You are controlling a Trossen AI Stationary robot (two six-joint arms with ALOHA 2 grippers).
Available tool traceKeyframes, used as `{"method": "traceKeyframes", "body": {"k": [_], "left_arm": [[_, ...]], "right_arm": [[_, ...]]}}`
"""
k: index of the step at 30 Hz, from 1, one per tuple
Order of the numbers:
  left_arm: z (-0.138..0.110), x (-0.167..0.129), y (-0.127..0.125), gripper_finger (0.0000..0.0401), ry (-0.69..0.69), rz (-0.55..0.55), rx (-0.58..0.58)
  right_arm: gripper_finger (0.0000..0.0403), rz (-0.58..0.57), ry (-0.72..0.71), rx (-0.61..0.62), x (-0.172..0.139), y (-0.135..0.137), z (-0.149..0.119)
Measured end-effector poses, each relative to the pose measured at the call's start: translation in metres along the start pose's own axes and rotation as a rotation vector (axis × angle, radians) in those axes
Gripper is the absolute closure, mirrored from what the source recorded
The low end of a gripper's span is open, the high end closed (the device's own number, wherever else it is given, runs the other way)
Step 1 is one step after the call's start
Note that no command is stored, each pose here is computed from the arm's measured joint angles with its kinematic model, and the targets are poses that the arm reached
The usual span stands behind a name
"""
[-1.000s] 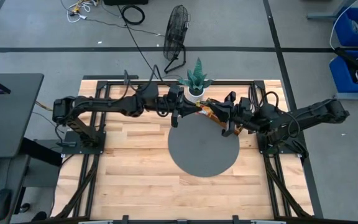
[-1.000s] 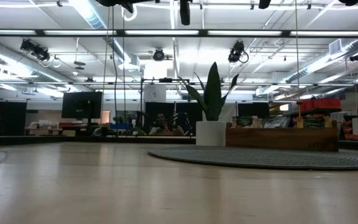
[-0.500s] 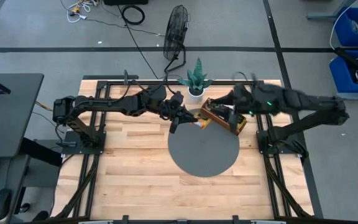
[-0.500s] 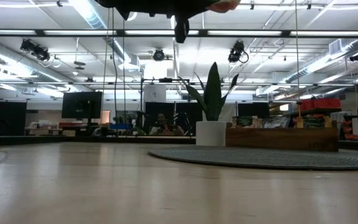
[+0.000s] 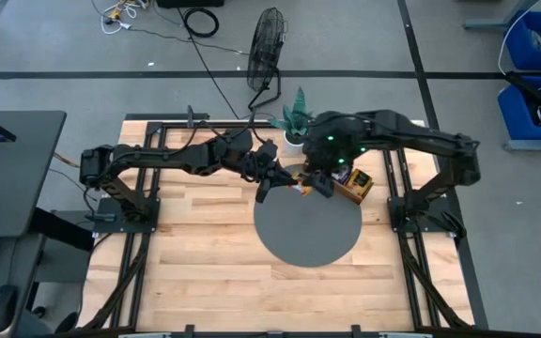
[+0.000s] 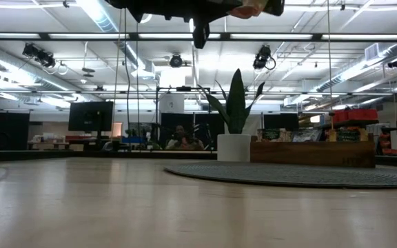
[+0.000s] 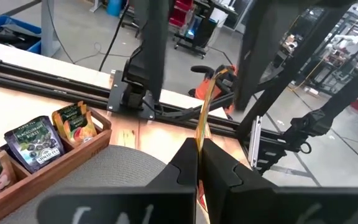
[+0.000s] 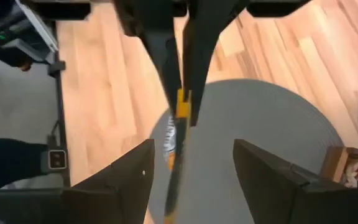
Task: Pick & Place Tea
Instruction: Put the yellow tea bag into the wooden organizer
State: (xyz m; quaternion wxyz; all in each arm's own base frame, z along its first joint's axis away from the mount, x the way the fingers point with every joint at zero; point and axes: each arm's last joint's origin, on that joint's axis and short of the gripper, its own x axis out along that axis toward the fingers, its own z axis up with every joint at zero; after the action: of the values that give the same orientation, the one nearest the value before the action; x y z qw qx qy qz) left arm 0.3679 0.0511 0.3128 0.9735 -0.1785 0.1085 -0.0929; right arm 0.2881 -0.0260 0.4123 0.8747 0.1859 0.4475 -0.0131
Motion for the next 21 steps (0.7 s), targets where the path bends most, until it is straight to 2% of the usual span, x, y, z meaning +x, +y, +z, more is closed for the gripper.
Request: {"method": "traceKeyframes", "body": {"k": [4, 7, 10, 14, 21], "left_arm": [[-0.0007, 0.0, 0.0002, 0.0396, 0.007, 0.003, 0.005], [-0.0011, 0.0, 0.0004, 0.0395, 0.011, 0.004, 0.014], [-0.0017, 0.0, 0.0006, 0.0395, 0.017, 0.006, 0.02], [-0.0039, -0.0001, 0.0013, 0.0396, 0.038, 0.015, 0.035], [-0.004, -0.0001, 0.0013, 0.0371, 0.04, 0.015, 0.034]], "right_arm": [[0.0183, -0.012, 0.024, 0.005, 0.009, -0.0041, 0.003], [0.0214, -0.016, 0.024, 0.005, 0.0095, -0.0061, 0.0037], [0.0276, -0.006, 0.027, 0.014, 0.0074, -0.0087, 0.0035], [0.0381, 0.006, 0.038, -0.032, 0.0059, -0.0097, 0.0023], [0.0399, -0.035, 0.027, -0.094, 0.0059, -0.0107, 0.003]]}}
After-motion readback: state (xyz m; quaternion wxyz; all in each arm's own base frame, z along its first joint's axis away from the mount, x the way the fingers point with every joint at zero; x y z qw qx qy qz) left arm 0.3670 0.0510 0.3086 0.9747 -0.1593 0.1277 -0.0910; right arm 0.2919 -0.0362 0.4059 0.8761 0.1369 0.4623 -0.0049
